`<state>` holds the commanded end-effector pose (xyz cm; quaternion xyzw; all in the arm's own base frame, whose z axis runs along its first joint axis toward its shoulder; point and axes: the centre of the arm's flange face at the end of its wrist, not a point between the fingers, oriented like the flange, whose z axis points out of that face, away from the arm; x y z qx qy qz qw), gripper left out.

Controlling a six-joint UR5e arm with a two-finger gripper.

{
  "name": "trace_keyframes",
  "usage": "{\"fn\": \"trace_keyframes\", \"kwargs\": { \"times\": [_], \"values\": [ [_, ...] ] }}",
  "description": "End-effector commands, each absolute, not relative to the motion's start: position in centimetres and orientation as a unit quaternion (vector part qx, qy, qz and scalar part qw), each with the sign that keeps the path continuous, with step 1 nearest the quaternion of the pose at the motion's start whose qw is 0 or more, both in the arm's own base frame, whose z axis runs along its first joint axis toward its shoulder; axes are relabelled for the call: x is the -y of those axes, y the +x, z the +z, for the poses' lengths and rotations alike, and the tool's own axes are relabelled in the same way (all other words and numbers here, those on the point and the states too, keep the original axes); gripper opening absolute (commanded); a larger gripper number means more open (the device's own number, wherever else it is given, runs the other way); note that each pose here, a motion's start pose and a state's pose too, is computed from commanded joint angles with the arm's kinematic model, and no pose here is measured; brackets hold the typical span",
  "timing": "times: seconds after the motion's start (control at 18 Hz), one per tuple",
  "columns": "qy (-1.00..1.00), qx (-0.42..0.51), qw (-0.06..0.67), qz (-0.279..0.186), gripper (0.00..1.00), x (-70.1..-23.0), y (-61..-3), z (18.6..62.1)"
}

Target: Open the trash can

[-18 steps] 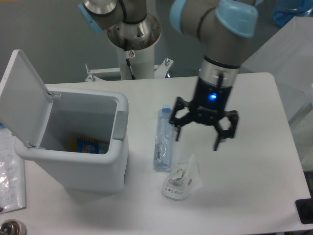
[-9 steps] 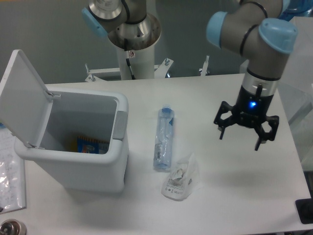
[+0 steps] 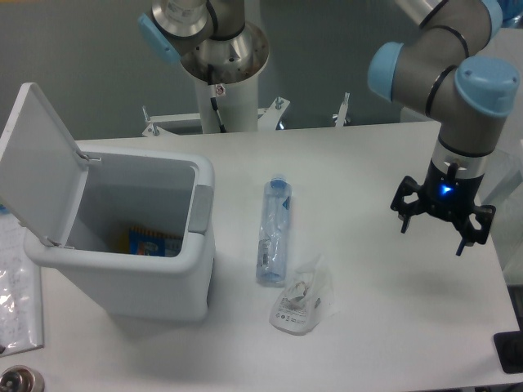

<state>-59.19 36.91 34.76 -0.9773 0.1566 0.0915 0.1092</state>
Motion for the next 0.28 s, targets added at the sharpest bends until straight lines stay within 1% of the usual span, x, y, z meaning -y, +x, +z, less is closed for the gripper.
{"fn": "trace_keyframes", "kwargs": {
  "times": [0.11,0.28],
  "values": [
    [-0.977,-0.17,0.088,0.093,1.0,-36.59,-59.41,34.2],
    [-0.977,-0.172,0.084,0.09,1.0,-36.6,-59.65,33.55]
  ]
}}
